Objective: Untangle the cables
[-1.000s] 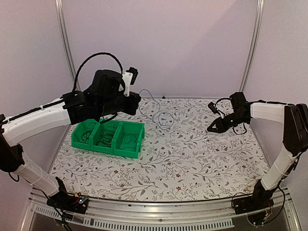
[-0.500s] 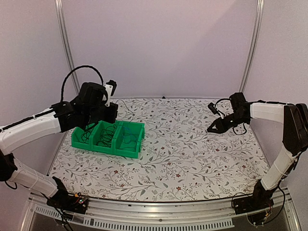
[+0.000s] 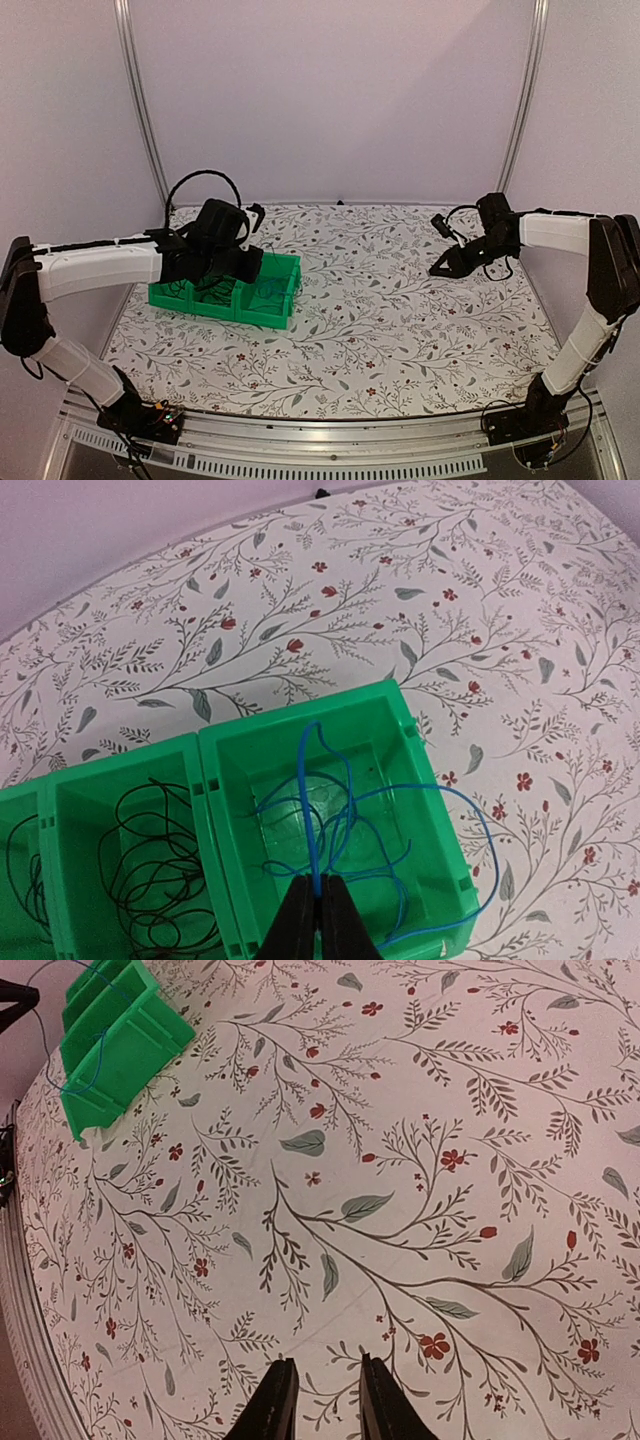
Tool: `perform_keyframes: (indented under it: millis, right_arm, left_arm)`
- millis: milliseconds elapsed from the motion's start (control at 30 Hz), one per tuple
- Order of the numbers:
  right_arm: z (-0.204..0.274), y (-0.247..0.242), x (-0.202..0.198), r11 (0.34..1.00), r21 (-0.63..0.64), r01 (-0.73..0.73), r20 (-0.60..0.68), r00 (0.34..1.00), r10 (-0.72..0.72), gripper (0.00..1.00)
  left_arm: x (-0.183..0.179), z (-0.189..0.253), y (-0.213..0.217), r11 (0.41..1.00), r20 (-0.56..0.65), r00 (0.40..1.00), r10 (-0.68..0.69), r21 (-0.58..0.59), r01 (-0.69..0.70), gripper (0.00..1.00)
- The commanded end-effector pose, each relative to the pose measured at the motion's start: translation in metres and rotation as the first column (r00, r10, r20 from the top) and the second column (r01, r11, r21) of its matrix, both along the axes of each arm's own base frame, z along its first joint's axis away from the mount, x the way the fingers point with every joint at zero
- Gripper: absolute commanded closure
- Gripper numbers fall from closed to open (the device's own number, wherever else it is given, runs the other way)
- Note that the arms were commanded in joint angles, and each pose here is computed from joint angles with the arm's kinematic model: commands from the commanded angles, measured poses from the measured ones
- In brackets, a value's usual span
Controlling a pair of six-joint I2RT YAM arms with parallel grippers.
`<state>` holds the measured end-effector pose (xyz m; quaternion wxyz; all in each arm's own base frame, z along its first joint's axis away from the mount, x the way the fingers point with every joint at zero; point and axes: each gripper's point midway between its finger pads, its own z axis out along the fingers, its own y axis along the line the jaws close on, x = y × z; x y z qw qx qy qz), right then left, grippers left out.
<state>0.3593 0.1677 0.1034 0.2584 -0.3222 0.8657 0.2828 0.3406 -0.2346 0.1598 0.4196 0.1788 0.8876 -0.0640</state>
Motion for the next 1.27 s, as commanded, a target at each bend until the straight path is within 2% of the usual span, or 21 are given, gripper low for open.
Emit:
perform_keyframes:
  millis: [0,133,233,333,433,600,733,800,833,867,900,933,1000,1100,1233]
  right_arm:
    - [0.017,0.006,-0.004,0.998,0.046,-0.048,0.032,0.998,0.046,0.73]
    - [0.033,0.005,-0.004,0.997,0.048,-0.052,0.087,0.995,0.048,0.70]
    - [0.039,0.005,-0.005,0.997,0.055,-0.056,0.106,0.993,0.050,0.69]
    - [0.037,0.005,-0.006,0.997,0.055,-0.055,0.099,0.994,0.049,0.69]
    - [0.033,0.006,-0.006,0.997,0.059,-0.058,0.085,0.995,0.052,0.69]
    - [0.045,0.008,-0.008,0.994,0.071,-0.082,0.112,0.991,0.073,0.68]
    - [0.093,0.003,-0.003,0.996,0.072,-0.050,0.274,0.961,0.029,0.64]
    - [0.116,-0.005,0.005,0.998,0.069,0.009,0.352,0.936,-0.032,0.61]
    - [0.126,-0.014,0.015,0.995,0.056,0.081,0.400,0.911,-0.097,0.56]
    - [0.142,-0.023,0.021,0.981,0.086,0.176,0.422,0.885,-0.196,0.49]
    - [0.157,-0.037,0.030,0.955,0.103,0.277,0.464,0.836,-0.293,0.43]
    - [0.168,-0.049,0.036,0.924,0.122,0.361,0.491,0.787,-0.373,0.20]
    - [0.188,-0.068,0.037,0.849,0.210,0.484,0.501,0.693,-0.519,0.08]
    - [0.194,-0.068,0.025,0.863,0.226,0.452,0.552,0.670,-0.496,0.09]
    - [0.190,-0.064,0.013,0.876,0.251,0.412,0.571,0.668,-0.478,0.05]
  left_arm:
    - [0.007,-0.007,0.000,0.999,-0.038,0.999,0.038,-0.010,-0.038,0.94]
    - [0.010,-0.008,0.015,0.995,-0.047,0.994,0.101,-0.003,-0.102,0.88]
    - [0.013,-0.013,0.032,0.989,-0.064,0.987,0.148,-0.006,-0.148,1.00]
    - [0.014,-0.012,0.048,0.980,-0.061,0.978,0.198,0.003,-0.198,1.00]
    - [0.011,-0.006,0.046,0.984,-0.050,0.983,0.176,-0.017,-0.177,1.00]
    - [0.006,0.023,0.037,0.992,-0.002,0.994,0.111,-0.057,-0.111,0.70]
    - [-0.004,0.064,0.037,0.991,0.089,0.994,0.065,-0.119,-0.054,0.47]
    - [-0.007,0.087,0.040,0.991,0.147,0.988,0.052,-0.132,-0.033,0.31]
    - [-0.009,0.097,0.041,0.991,0.174,0.984,0.041,-0.132,-0.018,0.10]
    - [-0.010,0.109,0.043,0.991,0.201,0.979,0.035,-0.135,-0.008,0.02]
    - [-0.011,0.119,0.044,0.990,0.222,0.974,0.038,-0.142,-0.006,0.01]
    - [-0.012,0.129,0.047,0.988,0.241,0.969,0.047,-0.156,-0.009,0.00]
    - [-0.015,0.144,0.049,0.984,0.268,0.962,0.054,-0.178,-0.006,0.00]
    - [-0.015,0.150,0.049,0.984,0.301,0.953,0.044,-0.176,0.010,0.00]
    - [-0.010,0.129,0.054,0.990,0.346,0.937,0.052,-0.139,-0.004,0.00]
